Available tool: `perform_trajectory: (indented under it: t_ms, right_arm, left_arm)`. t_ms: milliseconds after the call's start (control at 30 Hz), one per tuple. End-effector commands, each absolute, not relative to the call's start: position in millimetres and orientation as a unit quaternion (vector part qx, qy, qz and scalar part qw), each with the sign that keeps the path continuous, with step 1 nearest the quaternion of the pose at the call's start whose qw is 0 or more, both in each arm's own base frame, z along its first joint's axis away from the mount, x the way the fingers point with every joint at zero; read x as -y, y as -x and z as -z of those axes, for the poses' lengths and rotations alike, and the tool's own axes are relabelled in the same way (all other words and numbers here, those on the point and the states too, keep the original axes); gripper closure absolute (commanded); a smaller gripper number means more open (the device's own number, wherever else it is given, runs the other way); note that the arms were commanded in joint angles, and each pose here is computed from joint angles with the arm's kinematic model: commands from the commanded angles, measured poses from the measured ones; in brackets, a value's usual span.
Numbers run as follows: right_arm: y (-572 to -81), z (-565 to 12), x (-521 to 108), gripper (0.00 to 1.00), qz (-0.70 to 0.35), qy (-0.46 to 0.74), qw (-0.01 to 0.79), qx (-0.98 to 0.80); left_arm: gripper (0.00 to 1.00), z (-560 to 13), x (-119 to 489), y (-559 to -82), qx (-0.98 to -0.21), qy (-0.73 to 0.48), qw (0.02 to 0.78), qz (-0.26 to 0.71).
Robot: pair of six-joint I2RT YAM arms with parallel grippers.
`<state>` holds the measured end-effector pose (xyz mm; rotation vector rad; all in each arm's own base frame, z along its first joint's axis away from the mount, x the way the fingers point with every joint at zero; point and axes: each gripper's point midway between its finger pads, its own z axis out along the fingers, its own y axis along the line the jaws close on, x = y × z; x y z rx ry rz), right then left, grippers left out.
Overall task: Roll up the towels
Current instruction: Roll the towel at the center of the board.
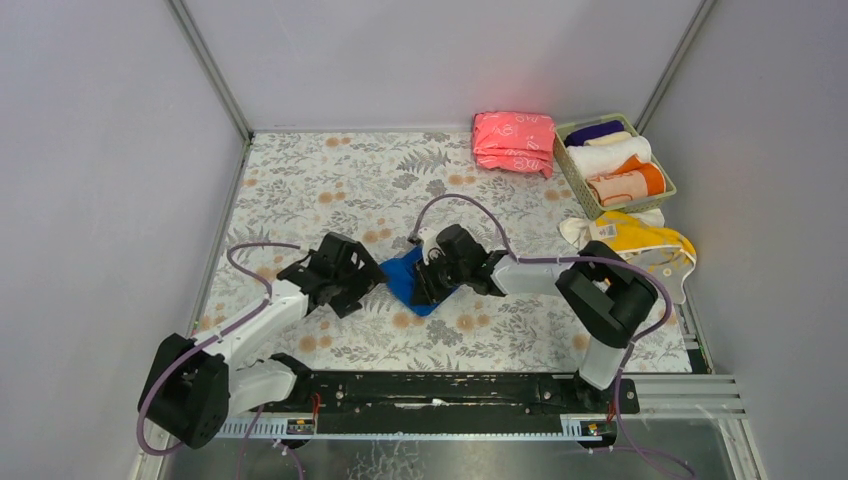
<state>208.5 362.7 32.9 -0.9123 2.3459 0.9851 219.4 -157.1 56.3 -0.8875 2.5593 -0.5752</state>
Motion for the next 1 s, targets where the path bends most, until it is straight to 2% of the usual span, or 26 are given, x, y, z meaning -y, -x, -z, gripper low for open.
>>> perform_trajectory:
  t_ms: [0,233,500,633,767,967]
  right_arm:
    - [-155.7,-17.2,-356.4,0.74,-0.463,0.279,0.062,-0.839]
    - [-162.9,-3.9,-347.0,0.75,-0.501,0.217,0.022,-0.837]
    - [-169.6,11.8,-335.9,0.72,-0.487,0.173,0.016,-0.856]
    - [-178.1,3.8,-329.6,0.64,-0.459,0.192,0.052,-0.866]
    - [-189.1,-15.6,-321.6,0.51,-0.421,0.218,0.107,-0.874]
    - [-202.7,-47.6,-313.4,0.43,-0.329,0.268,0.199,-0.883]
  left_arm:
    - [0.04,-58.3,158.9,-214.4,-0.906,0.317,0.178,0.217]
    - [0.05,-58.3,174.8,-224.8,-0.902,0.312,0.171,0.246]
    - [0.12,-24.0,175.1,-229.0,-0.913,0.314,0.152,0.213]
    - [0.15,-5.5,174.1,-225.9,-0.919,0.316,0.135,0.196]
    - [0.16,8.2,170.3,-220.1,-0.924,0.316,0.122,0.178]
    - [0.16,18.3,168.1,-213.9,-0.929,0.313,0.11,0.165]
